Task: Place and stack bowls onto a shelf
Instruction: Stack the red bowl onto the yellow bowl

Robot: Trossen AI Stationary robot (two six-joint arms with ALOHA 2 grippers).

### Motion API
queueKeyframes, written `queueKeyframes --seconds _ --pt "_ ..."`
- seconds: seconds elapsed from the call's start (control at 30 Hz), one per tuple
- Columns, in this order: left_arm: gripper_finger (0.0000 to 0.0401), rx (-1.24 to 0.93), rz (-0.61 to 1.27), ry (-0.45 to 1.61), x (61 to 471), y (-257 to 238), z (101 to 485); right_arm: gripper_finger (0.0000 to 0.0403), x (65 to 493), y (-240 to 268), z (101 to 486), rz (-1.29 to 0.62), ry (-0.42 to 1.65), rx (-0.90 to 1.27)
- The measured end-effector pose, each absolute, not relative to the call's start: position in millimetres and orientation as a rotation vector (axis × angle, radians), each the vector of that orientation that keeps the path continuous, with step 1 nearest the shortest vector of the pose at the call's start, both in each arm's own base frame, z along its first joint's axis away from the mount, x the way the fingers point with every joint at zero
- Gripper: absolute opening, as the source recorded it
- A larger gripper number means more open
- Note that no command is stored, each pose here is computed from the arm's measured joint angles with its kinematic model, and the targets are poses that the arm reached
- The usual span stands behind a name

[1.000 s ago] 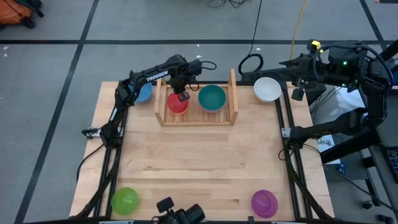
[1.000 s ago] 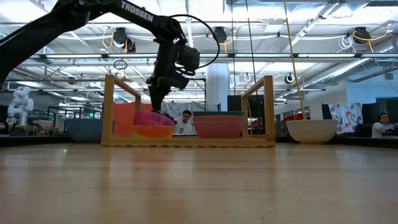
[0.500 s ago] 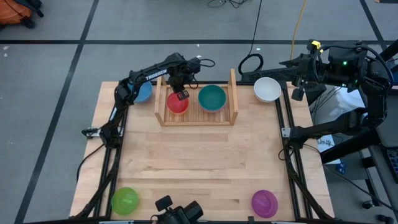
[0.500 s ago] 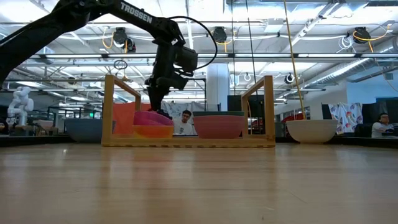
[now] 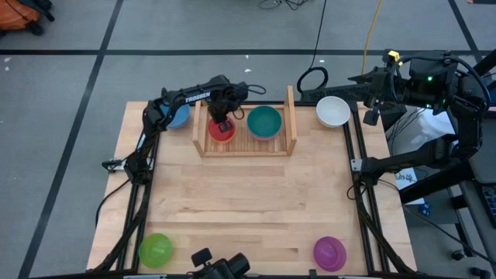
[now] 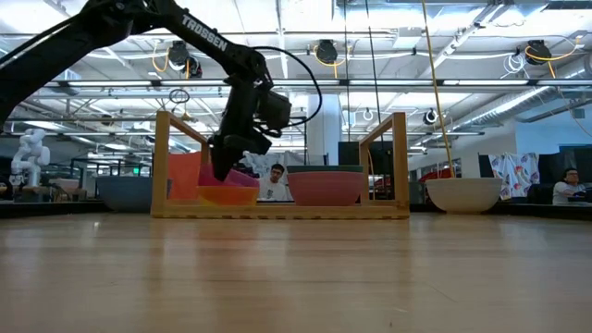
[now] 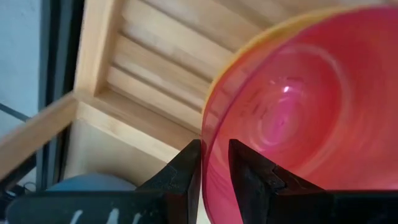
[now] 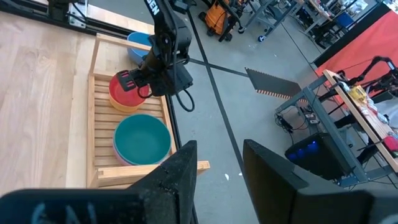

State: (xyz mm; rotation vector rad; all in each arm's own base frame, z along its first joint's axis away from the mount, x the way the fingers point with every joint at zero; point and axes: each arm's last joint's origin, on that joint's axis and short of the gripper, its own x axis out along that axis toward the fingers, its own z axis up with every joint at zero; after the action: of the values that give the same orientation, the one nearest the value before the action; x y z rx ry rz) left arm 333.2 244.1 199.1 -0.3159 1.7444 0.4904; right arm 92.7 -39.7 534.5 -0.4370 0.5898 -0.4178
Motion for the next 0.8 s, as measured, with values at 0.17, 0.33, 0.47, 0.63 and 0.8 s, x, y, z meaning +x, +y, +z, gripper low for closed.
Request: queueKeyframes --seconds 0.17,0.33,0.47,0.63,0.8 --pt "0.0087 -0.315 0.492 1.741 333.4 244.4 199.2 0.0125 92.9 -39.8 535.1 -0.414 0.588 -0.456" --pt "0.0087 -0.312 0.498 1.726 334.8 245.3 201.6 0.0125 93.3 -39.9 535.9 -0.417 0.579 -0.457" --pt "0.0087 -0.316 0.496 1.735 333.5 244.4 203.1 0.0125 93.3 -39.9 536.0 -0.417 0.578 -0.457" --pt "0.0087 -0.265 0.535 1.712 331.9 241.1 217.2 0.0125 95.0 -40.5 535.7 -0.416 0.582 -0.457" --pt "0.0087 -0.241 0.548 1.689 329.8 239.3 227.8 0.0125 99.3 -42.1 534.8 -0.413 0.591 -0.456"
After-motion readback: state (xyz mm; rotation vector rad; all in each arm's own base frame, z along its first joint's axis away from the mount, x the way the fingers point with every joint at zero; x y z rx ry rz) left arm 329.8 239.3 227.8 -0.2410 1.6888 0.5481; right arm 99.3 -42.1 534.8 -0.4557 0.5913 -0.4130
